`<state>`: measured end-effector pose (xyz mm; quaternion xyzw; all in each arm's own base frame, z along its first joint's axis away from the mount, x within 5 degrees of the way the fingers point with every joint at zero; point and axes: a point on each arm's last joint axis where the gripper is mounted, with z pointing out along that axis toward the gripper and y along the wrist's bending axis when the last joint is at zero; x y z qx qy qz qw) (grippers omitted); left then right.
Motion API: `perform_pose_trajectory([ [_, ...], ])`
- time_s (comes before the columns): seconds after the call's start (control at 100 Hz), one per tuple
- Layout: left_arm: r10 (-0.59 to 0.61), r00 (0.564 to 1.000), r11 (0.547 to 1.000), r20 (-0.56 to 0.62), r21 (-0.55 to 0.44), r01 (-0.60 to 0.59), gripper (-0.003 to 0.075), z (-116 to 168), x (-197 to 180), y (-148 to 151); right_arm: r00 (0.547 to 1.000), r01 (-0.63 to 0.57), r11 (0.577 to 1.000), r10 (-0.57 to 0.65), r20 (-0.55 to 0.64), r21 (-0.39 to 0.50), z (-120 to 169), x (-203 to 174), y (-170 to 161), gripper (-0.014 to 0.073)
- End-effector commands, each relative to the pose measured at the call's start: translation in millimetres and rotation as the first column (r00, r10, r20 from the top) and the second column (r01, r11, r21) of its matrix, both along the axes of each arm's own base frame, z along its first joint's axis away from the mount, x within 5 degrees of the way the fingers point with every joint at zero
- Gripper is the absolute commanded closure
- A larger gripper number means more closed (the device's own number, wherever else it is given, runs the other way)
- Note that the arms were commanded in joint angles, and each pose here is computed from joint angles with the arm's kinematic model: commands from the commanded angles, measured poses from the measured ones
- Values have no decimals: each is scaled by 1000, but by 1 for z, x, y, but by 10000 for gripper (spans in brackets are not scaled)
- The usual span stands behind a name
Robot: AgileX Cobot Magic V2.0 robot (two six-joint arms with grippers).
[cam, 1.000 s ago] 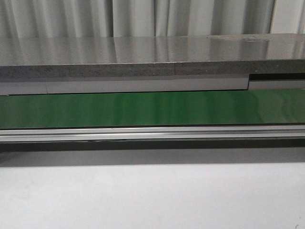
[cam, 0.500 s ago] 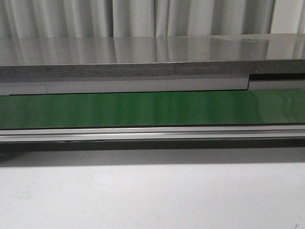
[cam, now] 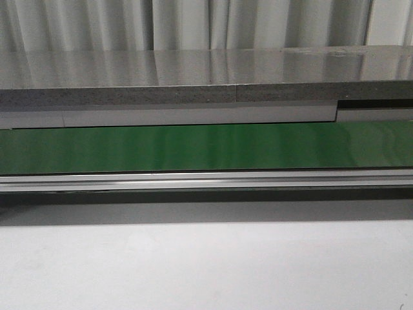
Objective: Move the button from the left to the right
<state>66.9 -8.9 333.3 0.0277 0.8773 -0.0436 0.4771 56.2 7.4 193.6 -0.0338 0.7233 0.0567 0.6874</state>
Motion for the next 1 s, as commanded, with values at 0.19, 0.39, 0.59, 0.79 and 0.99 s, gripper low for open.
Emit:
perform_pose_trajectory([
  [0.19,7,996,1000,84,-28,-5,578,15,4,-1,993,6,1000,-7,118,4,15,-2,-1,662],
  [0.39,5,996,999,84,-35,-2,159,15,4,-1,993,6,1000,-7,118,4,15,-2,-1,662],
  [0.59,68,995,997,68,-43,-65,133,15,6,3,993,6,1000,-7,118,4,15,-2,-1,662],
  [0.79,214,976,971,-31,115,-209,133,25,20,21,993,6,1000,-7,118,4,15,-2,-1,662],
  [0.99,263,962,943,-76,229,-240,133,48,53,27,993,6,1000,-7,118,4,15,-2,-1,662],
])
